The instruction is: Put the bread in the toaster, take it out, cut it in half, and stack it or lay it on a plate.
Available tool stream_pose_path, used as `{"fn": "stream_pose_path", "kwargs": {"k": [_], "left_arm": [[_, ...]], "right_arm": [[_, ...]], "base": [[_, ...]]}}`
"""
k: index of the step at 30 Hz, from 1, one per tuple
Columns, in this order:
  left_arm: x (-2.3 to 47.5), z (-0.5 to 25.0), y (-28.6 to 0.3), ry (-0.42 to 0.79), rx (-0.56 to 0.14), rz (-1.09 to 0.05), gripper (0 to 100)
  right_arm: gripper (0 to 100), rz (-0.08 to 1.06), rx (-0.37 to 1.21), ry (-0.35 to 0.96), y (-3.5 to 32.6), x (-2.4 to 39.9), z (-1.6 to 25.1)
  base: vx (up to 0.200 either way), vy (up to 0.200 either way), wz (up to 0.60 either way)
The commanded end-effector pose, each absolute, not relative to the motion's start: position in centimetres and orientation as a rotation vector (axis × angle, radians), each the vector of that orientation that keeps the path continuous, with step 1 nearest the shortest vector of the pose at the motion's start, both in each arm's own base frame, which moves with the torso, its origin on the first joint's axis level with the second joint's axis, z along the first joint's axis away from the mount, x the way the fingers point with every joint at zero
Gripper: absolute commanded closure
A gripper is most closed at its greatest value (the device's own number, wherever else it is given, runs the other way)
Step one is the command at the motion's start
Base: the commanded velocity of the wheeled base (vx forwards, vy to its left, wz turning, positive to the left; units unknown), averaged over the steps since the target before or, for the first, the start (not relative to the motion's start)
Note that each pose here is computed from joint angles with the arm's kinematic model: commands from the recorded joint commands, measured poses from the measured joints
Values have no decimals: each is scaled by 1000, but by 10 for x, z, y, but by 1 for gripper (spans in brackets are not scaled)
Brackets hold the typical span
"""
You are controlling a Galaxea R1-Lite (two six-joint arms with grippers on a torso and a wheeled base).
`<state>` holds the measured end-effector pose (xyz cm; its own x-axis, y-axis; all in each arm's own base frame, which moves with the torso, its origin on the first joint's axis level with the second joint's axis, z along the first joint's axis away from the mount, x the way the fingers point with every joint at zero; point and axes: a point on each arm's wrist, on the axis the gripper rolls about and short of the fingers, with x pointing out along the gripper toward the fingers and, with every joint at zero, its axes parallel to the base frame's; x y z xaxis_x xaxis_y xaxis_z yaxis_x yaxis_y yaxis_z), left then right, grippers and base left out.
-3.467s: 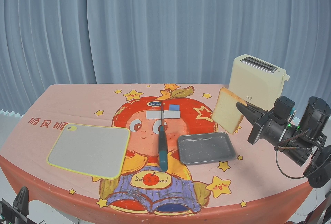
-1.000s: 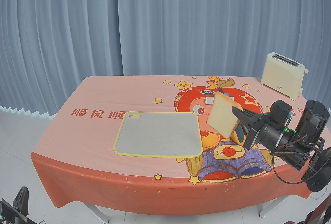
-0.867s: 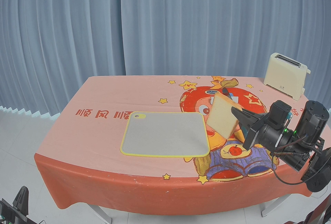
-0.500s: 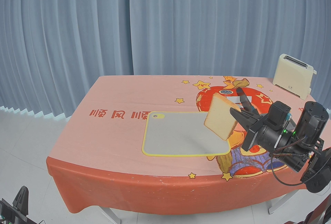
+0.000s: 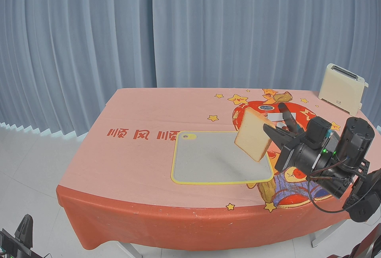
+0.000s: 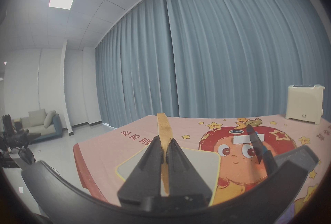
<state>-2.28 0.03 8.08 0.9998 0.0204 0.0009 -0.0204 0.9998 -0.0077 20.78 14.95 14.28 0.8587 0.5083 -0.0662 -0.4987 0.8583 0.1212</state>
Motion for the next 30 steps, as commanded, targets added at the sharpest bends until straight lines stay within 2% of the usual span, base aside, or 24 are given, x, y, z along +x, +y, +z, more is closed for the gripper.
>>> {"fn": "stream_pose_path", "kwargs": {"k": [1,10,20,26,30], "left_arm": [[-21,76,0,18,-9,22,100],[-21,76,0,17,-8,18,100],[-21,76,0,17,-8,17,100],[-21,76,0,17,-8,17,100],[-21,76,0,17,-8,17,100]], "right_arm": [[100,538,117,111,154,208,140],[100,526,191,165,161,216,131],[100,519,381,260,178,227,117],[100,515,532,273,185,236,121],[100,506,543,317,189,238,110]], "base": [[0,0,0],[0,0,0],[0,0,0],[0,0,0],[0,0,0]]}}
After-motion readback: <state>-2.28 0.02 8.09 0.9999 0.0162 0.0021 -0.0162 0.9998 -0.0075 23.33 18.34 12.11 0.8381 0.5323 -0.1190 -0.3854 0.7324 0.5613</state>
